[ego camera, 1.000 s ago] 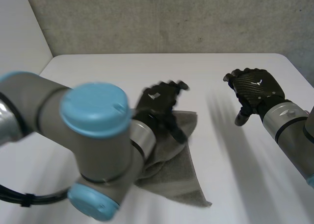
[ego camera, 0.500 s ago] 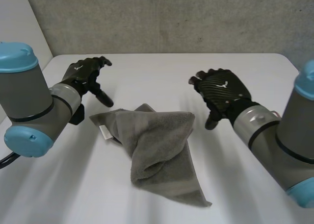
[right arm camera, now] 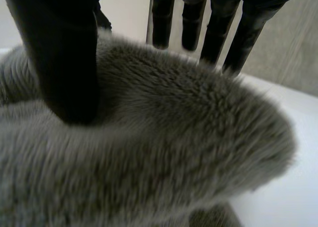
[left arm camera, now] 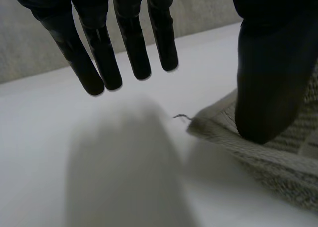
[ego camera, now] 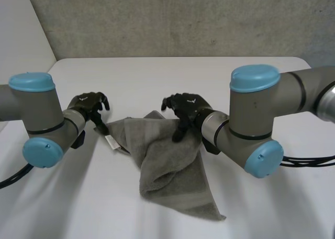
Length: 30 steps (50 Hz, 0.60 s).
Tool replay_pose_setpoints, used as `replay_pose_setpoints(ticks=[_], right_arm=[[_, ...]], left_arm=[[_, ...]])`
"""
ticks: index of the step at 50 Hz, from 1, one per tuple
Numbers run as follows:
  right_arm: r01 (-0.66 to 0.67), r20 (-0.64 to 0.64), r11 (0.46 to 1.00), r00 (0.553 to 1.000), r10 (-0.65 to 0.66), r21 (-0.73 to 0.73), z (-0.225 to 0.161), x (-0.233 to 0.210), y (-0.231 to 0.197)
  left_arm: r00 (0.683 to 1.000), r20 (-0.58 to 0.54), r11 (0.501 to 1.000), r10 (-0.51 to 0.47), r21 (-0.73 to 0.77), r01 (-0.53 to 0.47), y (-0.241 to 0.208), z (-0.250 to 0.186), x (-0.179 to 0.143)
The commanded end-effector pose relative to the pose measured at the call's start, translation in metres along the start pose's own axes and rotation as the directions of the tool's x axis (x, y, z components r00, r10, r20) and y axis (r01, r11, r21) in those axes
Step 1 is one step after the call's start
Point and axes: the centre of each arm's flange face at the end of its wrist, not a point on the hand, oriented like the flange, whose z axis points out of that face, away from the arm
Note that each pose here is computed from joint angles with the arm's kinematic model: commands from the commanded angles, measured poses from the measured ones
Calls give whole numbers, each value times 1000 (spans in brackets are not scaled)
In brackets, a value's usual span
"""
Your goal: Fold the towel.
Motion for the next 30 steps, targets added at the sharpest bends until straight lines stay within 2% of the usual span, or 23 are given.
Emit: replay_pose_setpoints(ticks=[1, 7, 9, 10, 12, 13, 14, 15, 16, 17, 18, 20, 21, 23, 24, 25, 26, 27, 28, 30], right_arm=[[1, 6, 999, 1000, -1, -35, 7, 1, 8], [22, 7, 1000, 1000, -23, 10, 1, 1, -11], [74, -9, 994, 997, -73, 87, -10, 1, -39], [74, -9, 993, 997, -73, 87, -10, 1, -39], [164, -51, 969, 986, -157, 186, -22, 5, -72], [164, -51, 969, 986, -157, 186, -22, 5, -72], [222, -95, 939, 974, -204, 262, -28, 13, -94], [222, -95, 939, 974, -204, 263, -28, 13, -94], [274, -150, 899, 960, -236, 341, -34, 23, -115], [323, -200, 847, 945, -261, 423, -42, 30, -136], [323, -200, 846, 944, -261, 423, -42, 30, -136], [402, -282, 698, 915, -287, 592, -60, 37, -178], [402, -283, 697, 915, -288, 593, -60, 37, -178], [467, -348, 533, 884, -313, 705, -81, 45, -212], [471, -345, 483, 879, -330, 738, -88, 48, -221], [472, -345, 482, 878, -330, 738, -88, 48, -221], [449, -317, 472, 888, -334, 759, -94, 52, -226], [397, -260, 489, 909, -326, 776, -96, 54, -228], [397, -259, 490, 909, -326, 776, -96, 55, -228], [263, -114, 576, 953, -281, 774, -95, 61, -220]], left_arm=[[1000, -13, 999, 1, -47, -2, 12, 4, 4], [1000, -23, 999, 5, -40, -6, 4, 4, 9], [1000, -25, 1000, 6, -8, -7, -9, 6, 11], [1000, -25, 1000, 6, -8, -7, -9, 6, 11], [999, -37, 999, 7, 53, -5, -34, 6, 17], [999, -37, 999, 7, 54, -5, -34, 6, 17], [999, -38, 996, 4, 94, 0, -50, 5, 19], [999, -36, 990, 5, 144, 0, -70, 3, 20], [999, -36, 989, 5, 145, 0, -70, 3, 20], [999, -34, 979, 1, 203, 6, -93, -2, 20], [999, -34, 979, 1, 203, 6, -93, -2, 20], [999, -29, 938, -45, 342, 52, -144, -17, 17], [999, -29, 938, -46, 343, 53, -144, -17, 17], [990, -31, 870, -139, 475, 137, -192, -39, 9], [981, -45, 832, -186, 524, 182, -210, -49, 6], [981, -45, 831, -187, 525, 182, -210, -50, 6], [972, -61, 798, -225, 560, 221, -224, -59, 3], [965, -81, 778, -248, 577, 248, -231, -67, 3], [965, -81, 778, -248, 577, 249, -231, -67, 3], [958, -112, 769, -263, 576, 278, -235, -75, 6]])
